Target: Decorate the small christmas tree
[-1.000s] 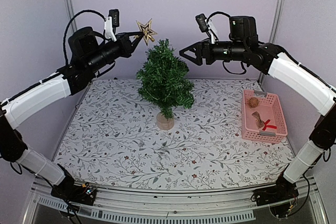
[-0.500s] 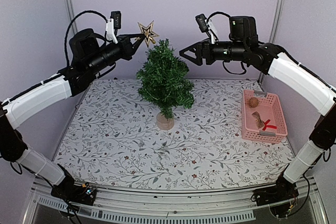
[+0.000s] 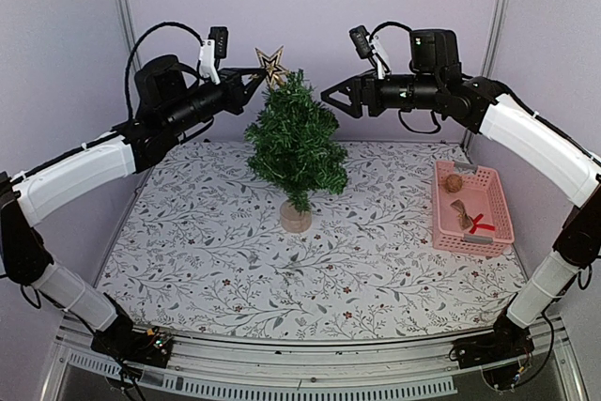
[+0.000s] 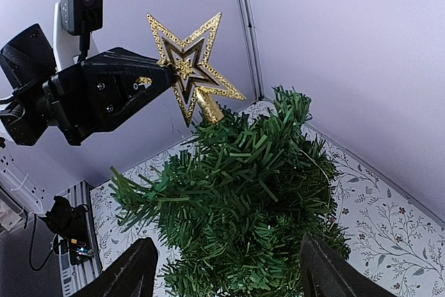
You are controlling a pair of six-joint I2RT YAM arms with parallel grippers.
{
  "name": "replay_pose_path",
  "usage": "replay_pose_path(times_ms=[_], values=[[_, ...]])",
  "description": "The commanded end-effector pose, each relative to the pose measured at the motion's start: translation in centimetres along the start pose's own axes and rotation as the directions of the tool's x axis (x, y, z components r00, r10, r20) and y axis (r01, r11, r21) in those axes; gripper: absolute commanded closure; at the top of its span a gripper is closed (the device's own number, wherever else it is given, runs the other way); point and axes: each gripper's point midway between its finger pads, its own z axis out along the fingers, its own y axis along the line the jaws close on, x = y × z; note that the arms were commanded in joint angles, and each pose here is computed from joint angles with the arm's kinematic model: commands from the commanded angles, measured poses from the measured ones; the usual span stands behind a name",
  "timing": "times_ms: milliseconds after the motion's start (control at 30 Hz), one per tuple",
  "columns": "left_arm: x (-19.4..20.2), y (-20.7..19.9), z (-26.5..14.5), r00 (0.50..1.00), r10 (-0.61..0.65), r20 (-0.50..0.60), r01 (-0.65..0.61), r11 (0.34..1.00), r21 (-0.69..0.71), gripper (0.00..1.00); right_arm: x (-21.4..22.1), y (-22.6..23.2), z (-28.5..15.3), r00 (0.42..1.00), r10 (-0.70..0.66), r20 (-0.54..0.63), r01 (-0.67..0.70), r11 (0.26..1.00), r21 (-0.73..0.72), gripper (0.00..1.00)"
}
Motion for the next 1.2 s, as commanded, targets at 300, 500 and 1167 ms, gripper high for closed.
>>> replay_pose_path(times_ms=[300, 500, 1167], values=[[2.8, -0.5, 0.4, 0.995, 0.059, -0.077, -0.059, 0.998, 0.0, 1.0, -0.6, 0.0, 0.1, 1.0, -0.023, 0.008, 0.023, 1.0, -0.006, 0.27], [3.9, -0.7, 0.1, 0.994, 0.043, -0.103, -0.041, 0.999, 0.022, 1.0, -0.5, 0.1, 0.1, 1.0, -0.026, 0.005, 0.026, 1.0, -0.015, 0.27], [2.1, -0.7, 0.0, 1.0, -0.014, -0.027, 0.015, 0.998, 0.053, 1.0, -0.2, 0.6, 1.4, 1.0, -0.024, -0.011, 0.023, 0.996, -0.08, 0.31]])
